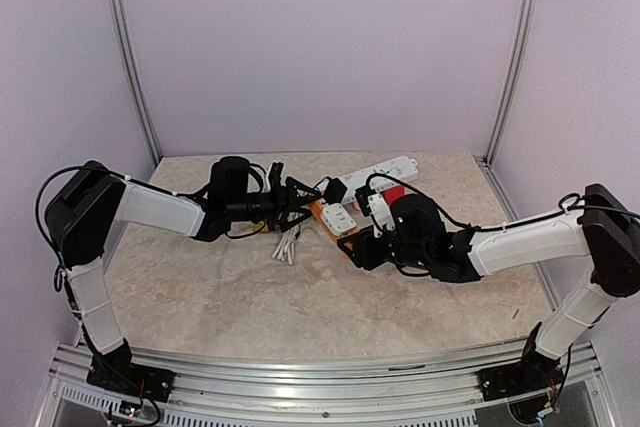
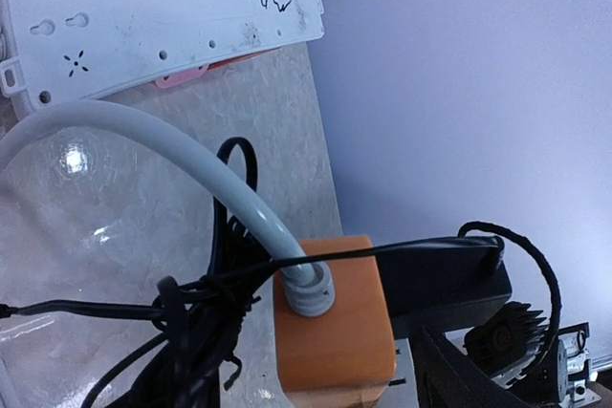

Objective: Pull the plug off the socket

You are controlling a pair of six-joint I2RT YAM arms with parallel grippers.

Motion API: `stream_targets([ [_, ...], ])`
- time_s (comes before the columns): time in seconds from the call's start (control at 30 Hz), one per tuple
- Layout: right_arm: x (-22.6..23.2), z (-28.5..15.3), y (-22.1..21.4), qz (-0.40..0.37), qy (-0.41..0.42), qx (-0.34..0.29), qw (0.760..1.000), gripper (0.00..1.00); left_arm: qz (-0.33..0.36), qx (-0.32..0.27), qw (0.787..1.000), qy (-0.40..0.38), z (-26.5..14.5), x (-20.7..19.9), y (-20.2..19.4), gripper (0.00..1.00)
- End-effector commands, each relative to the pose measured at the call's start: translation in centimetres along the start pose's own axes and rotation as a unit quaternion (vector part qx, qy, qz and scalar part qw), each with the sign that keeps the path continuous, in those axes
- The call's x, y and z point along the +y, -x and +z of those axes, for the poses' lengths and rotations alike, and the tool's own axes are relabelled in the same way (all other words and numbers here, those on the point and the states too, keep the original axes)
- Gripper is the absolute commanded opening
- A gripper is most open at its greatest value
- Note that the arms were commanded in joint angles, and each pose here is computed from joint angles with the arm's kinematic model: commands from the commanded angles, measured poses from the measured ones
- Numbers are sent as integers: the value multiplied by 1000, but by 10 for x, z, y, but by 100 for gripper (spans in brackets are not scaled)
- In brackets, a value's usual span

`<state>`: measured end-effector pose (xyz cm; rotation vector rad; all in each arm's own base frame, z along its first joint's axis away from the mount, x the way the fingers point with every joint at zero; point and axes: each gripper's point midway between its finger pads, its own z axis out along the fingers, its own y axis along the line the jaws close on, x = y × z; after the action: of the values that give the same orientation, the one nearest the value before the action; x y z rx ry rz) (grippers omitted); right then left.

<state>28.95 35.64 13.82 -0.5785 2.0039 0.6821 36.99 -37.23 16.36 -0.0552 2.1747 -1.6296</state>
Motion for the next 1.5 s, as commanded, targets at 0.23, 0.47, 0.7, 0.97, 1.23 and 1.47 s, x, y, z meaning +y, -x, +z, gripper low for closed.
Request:
stream_targets([
  [0.23,24,-12,45,3,37,-66,997,0,-1,13,1000,2,13,2,-4,60],
  [0.47,23,-9,42,5,33,-60,998,0,-4,18,1000,1,14,3,-6,54],
  [0.7,22,-7,40,4,32,-56,998,0,-2,20,1000,0,14,0,-5,46],
  [0.97,20,-5,37,6,28,-50,998,0,1,22,1000,1,14,-3,-6,34],
  [1.23,19,-6,34,8,26,-47,999,48,17,23,1000,11,12,-6,-5,26],
  [1.47,23,-13,37,2,38,-52,998,82,27,25,999,15,7,-7,3,25],
])
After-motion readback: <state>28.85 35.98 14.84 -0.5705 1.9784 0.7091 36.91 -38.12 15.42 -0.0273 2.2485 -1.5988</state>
